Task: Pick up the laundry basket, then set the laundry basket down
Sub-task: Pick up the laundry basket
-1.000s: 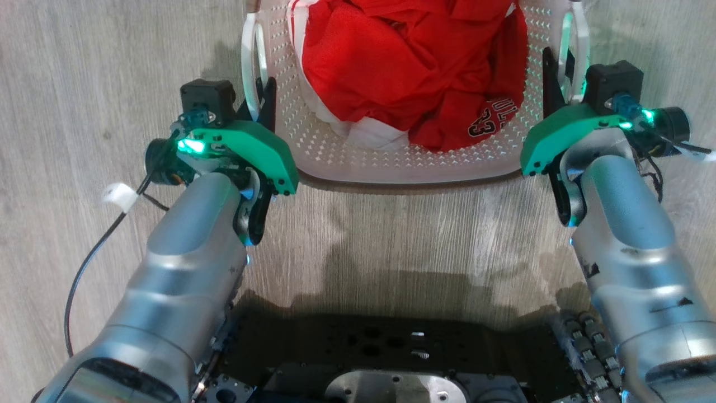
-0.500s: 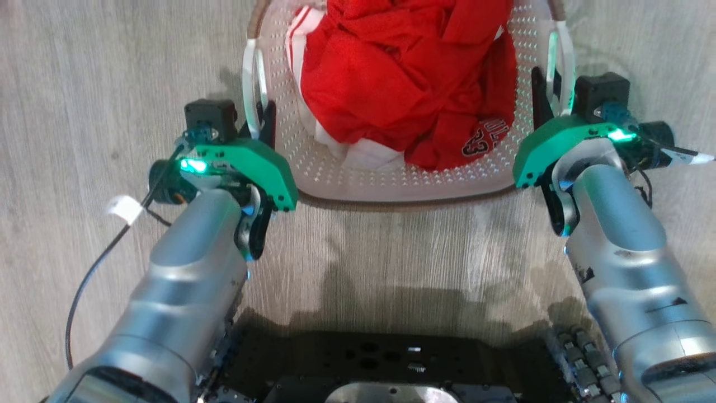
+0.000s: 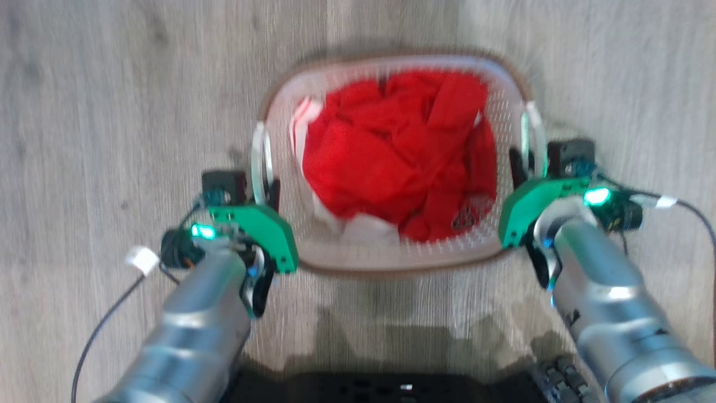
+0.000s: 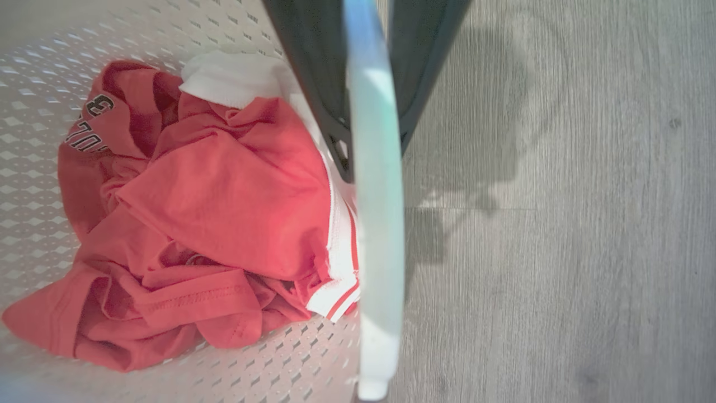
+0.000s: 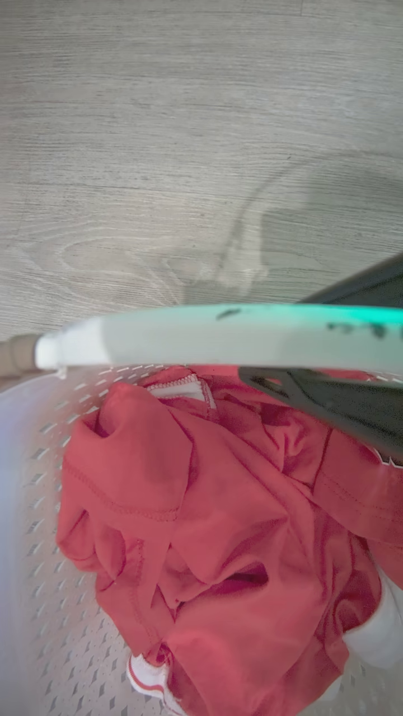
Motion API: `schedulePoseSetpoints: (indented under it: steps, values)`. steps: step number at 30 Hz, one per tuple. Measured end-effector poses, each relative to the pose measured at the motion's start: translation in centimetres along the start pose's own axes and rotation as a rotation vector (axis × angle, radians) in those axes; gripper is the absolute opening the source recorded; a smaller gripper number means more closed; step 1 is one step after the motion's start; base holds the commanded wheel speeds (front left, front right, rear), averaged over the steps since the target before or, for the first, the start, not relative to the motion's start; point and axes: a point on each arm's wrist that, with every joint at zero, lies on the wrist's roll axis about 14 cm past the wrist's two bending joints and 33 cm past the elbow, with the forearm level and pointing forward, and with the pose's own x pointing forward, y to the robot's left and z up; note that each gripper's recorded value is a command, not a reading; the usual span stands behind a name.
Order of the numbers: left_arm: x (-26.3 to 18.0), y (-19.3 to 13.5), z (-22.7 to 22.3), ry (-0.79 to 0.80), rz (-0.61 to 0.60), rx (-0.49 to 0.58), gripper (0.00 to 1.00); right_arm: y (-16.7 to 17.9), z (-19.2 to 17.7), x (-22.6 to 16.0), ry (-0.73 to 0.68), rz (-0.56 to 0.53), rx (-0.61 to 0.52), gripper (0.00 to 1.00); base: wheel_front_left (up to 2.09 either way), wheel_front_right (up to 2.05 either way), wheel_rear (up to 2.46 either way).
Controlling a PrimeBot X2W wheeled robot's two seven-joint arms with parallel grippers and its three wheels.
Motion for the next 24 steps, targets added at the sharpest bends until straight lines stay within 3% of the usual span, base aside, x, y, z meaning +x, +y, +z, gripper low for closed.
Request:
schedulePoseSetpoints:
  steps: [24]
  values:
    - [-9.7, -2.1, -4.1, 0.069, -0.026, 0.015, 0.0, 3.8, -2.1, -11.4, 0.065, 0.014, 0.035, 0.0, 0.0, 0.0, 0.0]
